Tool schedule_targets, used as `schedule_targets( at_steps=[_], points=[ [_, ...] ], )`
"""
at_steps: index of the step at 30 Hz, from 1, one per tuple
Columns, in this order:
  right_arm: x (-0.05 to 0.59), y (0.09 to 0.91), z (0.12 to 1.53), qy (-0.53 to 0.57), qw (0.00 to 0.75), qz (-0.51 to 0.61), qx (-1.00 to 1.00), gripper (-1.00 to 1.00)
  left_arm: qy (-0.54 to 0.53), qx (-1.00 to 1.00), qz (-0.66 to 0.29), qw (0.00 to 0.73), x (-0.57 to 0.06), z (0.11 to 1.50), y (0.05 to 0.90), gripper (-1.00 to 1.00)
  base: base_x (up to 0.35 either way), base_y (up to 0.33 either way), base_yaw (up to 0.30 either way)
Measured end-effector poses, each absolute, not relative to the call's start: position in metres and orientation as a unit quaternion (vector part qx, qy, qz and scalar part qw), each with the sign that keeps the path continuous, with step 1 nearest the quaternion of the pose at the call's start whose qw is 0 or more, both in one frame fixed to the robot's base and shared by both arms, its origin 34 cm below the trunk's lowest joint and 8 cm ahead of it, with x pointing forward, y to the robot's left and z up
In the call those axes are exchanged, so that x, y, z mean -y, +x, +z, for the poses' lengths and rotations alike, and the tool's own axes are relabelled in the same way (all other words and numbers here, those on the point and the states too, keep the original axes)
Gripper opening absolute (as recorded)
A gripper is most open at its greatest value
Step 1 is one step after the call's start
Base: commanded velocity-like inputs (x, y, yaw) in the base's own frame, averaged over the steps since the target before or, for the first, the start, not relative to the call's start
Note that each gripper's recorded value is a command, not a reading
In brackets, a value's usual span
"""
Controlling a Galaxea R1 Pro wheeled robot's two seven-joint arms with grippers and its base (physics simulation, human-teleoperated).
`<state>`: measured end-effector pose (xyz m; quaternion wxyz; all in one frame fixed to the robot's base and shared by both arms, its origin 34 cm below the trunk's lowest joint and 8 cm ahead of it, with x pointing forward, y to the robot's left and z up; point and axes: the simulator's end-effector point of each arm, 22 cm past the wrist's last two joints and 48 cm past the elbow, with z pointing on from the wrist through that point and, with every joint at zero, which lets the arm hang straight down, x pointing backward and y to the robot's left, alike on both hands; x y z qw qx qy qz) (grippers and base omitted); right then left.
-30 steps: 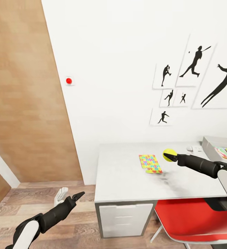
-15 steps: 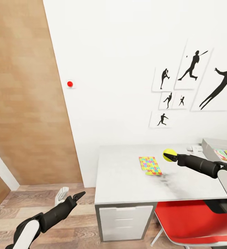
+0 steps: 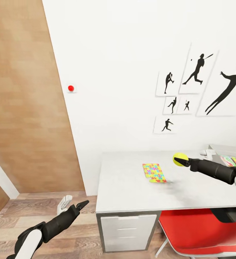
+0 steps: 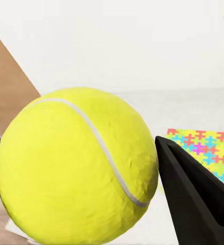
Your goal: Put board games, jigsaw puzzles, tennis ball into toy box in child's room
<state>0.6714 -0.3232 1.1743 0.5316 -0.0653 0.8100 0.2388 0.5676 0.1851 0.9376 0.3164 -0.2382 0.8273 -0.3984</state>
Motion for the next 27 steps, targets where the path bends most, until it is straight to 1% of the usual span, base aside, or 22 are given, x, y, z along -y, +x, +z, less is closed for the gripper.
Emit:
schedule_targets(
  at_steps=[18,22,27],
  points=[
    [0.332,0.672,1.180,-0.059,0.538,0.236,-0.807,-1.00,-0.224,-0.835,-0.392,0.314,-0.178,0.934,0.564,1.00,0.000,-0.275,-0.004],
    [0.332,0.672,1.181,-0.059,0.539,0.236,-0.807,-1.00,-0.223,-0.835,-0.393,0.313,-0.176,0.935,0.564,1.00,0.000,-0.172,-0.051],
    [0.332,0.671,1.182,-0.060,0.540,0.237,-0.806,-1.00,-0.221,-0.835,-0.394,0.314,-0.175,0.936,0.564,1.00,0.000,-0.053,-0.033]
  ],
)
